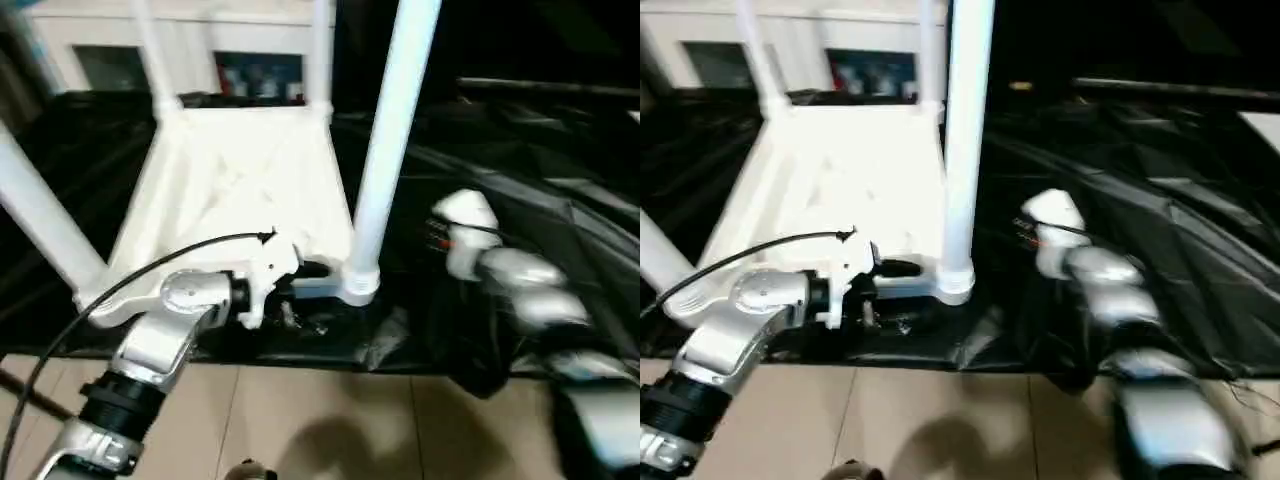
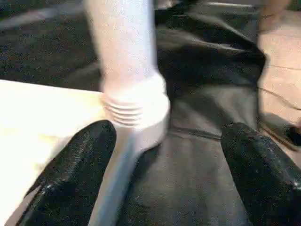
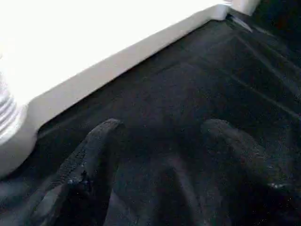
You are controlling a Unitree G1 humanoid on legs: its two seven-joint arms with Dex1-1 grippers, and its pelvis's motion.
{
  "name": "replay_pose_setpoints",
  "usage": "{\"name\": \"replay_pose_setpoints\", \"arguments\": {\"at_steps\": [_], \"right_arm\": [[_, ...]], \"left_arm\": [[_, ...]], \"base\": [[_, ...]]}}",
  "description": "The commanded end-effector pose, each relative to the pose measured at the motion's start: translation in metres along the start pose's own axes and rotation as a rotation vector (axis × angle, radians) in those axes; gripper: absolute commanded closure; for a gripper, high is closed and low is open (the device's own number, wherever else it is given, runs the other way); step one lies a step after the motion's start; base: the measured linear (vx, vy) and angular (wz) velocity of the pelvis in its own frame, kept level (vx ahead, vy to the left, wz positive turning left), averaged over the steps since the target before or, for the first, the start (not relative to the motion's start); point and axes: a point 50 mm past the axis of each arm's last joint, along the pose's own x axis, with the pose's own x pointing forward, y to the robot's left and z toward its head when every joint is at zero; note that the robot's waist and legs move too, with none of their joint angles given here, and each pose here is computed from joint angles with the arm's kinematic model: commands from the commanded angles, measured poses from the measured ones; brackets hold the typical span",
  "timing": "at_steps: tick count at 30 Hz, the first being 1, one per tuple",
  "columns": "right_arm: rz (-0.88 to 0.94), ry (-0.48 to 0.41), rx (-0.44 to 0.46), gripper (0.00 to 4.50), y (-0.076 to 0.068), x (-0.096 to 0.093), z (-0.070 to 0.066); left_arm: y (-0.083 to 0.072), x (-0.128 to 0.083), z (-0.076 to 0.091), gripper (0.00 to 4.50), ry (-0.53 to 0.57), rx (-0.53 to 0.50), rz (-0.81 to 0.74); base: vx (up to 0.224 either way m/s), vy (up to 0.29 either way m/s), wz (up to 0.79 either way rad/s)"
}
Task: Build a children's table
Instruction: Rotate table base, then rotate leg to tighten
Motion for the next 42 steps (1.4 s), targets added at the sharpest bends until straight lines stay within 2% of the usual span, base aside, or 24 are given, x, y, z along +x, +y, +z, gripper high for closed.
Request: {"name": "replay_pose_setpoints", "arguments": {"at_steps": [1,3,4,6,7,9,10,12,14,16,17,18,20,21,25,27,32,36,39,41,42], "right_arm": [[0.095,-0.014,-0.042,1.51,0.006,-0.009,0.008],[0.164,-0.014,-0.062,1.51,0.014,-0.017,0.010],[0.219,-0.015,-0.071,1.51,0.023,-0.021,0.012],[0.251,-0.014,-0.079,1.51,0.028,-0.023,0.013],[0.307,-0.006,-0.104,1.51,0.038,-0.029,0.015],[0.322,-0.004,-0.101,1.51,0.042,-0.032,0.017],[0.334,-0.007,-0.095,1.51,0.045,-0.033,0.019],[0.346,-0.011,-0.087,1.51,0.049,-0.036,0.025],[0.360,-0.015,-0.074,1.51,0.050,-0.039,0.030],[0.372,-0.008,-0.061,1.51,0.051,-0.040,0.032],[0.372,-0.008,-0.061,1.51,0.051,-0.040,0.032],[0.387,0.000,-0.048,1.51,0.052,-0.041,0.031],[0.440,0.030,-0.048,1.51,0.057,-0.045,0.028],[0.449,0.035,-0.052,1.51,0.057,-0.046,0.028],[0.458,0.046,-0.058,1.51,0.061,-0.046,0.031],[0.456,0.027,-0.056,1.51,0.064,-0.043,0.037],[0.475,0.002,-0.081,1.51,0.065,-0.036,0.049],[0.470,0.007,-0.093,1.51,0.063,-0.031,0.050],[0.483,0.014,-0.108,1.51,0.065,-0.028,0.053],[0.483,0.016,-0.117,1.51,0.064,-0.027,0.054],[0.480,0.014,-0.114,1.51,0.063,-0.026,0.054]], "left_arm": [[0.013,-0.006,0.007,0.73,0.013,0.045,0.043],[0.016,-0.009,0.006,0.78,0.046,0.048,0.018],[0.019,-0.009,0.003,0.82,0.075,0.060,-0.001],[0.021,-0.009,0.001,1.12,0.097,0.076,-0.005],[0.026,-0.010,-0.005,1.12,0.159,0.121,-0.014],[0.027,-0.011,-0.010,1.18,0.189,0.136,-0.031],[0.027,-0.013,-0.014,1.44,0.218,0.148,-0.037],[0.027,-0.016,-0.019,1.55,0.251,0.146,-0.054],[0.027,-0.017,-0.021,1.59,0.259,0.131,-0.064],[0.030,-0.019,-0.025,2.01,0.296,0.152,-0.055],[0.030,-0.019,-0.025,2.01,0.296,0.152,-0.055],[0.033,-0.018,-0.025,1.99,0.287,0.147,-0.034],[0.037,-0.013,-0.023,2.29,0.268,0.138,-0.017],[0.037,-0.012,-0.022,2.29,0.259,0.135,-0.015],[0.037,-0.005,-0.019,2.55,0.222,0.119,-0.015],[0.042,-0.005,-0.020,2.90,0.226,0.116,0.014],[0.046,-0.013,-0.030,3.19,0.294,0.070,0.005],[0.048,-0.016,-0.038,3.40,0.339,0.076,0.021],[0.050,-0.022,-0.047,3.72,0.401,0.077,0.043],[0.050,-0.023,-0.048,3.78,0.408,0.071,0.040],[0.050,-0.024,-0.049,3.94,0.418,0.073,0.035]], "base": [[0.000,0.000,0.00],[0.000,0.000,0.00],[0.000,0.000,0.00],[0.000,0.000,0.00],[0.000,0.000,0.00],[0.000,0.000,0.00],[0.000,0.000,0.00],[0.000,0.000,0.00],[0.000,0.000,0.00],[0.000,0.000,0.00],[0.000,0.000,0.00],[0.000,0.000,0.00],[0.000,0.000,0.00],[0.000,0.000,0.00],[0.000,0.000,0.00],[0.000,0.000,0.00],[0.000,0.000,0.00],[0.000,0.000,0.00],[0.000,0.000,0.00],[0.000,0.000,0.00],[0.000,0.000,0.00]]}}
